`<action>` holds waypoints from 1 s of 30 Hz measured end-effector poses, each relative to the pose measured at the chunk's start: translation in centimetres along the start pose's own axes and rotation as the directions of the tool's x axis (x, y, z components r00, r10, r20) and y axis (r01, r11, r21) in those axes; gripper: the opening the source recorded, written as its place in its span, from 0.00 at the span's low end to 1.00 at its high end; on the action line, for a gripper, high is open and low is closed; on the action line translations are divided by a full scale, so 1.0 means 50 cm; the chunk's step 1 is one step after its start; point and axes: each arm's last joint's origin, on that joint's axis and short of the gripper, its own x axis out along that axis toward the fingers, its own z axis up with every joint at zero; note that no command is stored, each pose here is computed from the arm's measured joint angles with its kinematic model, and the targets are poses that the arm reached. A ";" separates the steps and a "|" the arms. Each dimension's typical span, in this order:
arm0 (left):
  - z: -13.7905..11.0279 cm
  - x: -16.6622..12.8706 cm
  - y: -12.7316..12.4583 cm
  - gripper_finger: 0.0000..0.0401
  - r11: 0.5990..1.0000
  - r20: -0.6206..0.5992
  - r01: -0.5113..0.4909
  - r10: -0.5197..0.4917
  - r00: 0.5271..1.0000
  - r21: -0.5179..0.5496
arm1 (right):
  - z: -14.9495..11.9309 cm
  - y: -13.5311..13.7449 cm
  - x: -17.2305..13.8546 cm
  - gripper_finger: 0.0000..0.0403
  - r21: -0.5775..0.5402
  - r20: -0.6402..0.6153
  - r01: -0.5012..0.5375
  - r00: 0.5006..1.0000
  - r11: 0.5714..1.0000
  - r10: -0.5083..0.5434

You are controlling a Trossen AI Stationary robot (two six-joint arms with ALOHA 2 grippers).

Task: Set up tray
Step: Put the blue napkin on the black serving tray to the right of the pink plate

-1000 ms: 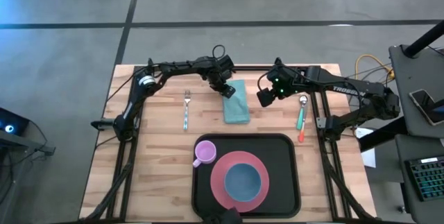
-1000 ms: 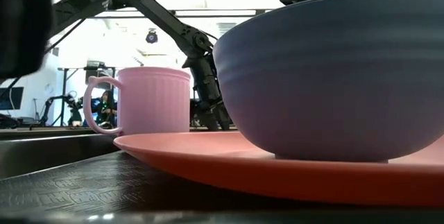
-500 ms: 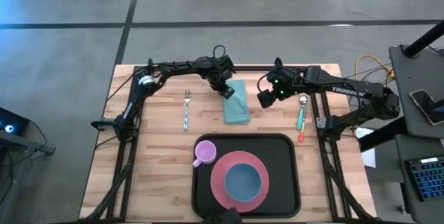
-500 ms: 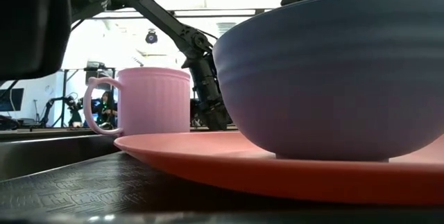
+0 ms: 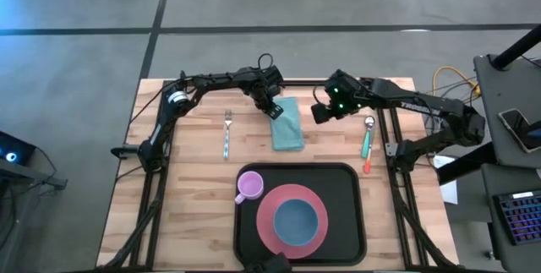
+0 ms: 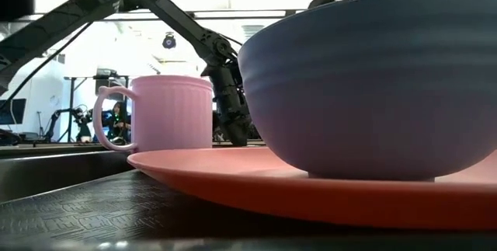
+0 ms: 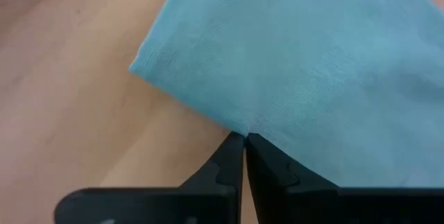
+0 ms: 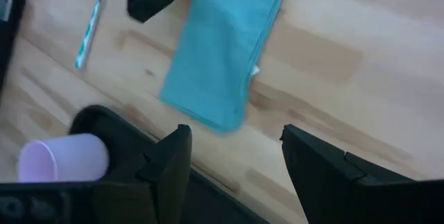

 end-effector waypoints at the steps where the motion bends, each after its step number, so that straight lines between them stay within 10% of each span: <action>1: -0.001 -0.008 -0.004 0.00 1.000 0.003 0.002 -0.002 1.000 0.003 | 0.006 -0.005 0.015 0.52 0.013 -0.016 -0.015 1.000 1.000 0.015; 11: -0.007 -0.049 -0.048 0.00 0.999 0.029 0.029 -0.031 0.999 0.046 | 0.059 -0.051 0.192 0.52 -0.018 -0.085 0.017 0.996 1.000 -0.019; 19: -0.016 -0.043 -0.094 0.00 0.993 0.033 0.050 -0.053 0.998 0.104 | 0.162 -0.079 0.215 0.52 -0.072 0.008 0.001 1.000 0.997 -0.001; 30: -0.010 -0.040 -0.100 0.00 0.991 0.078 0.058 -0.068 0.995 0.120 | 0.222 -0.183 0.261 0.52 0.134 -0.128 -0.125 0.982 0.983 0.142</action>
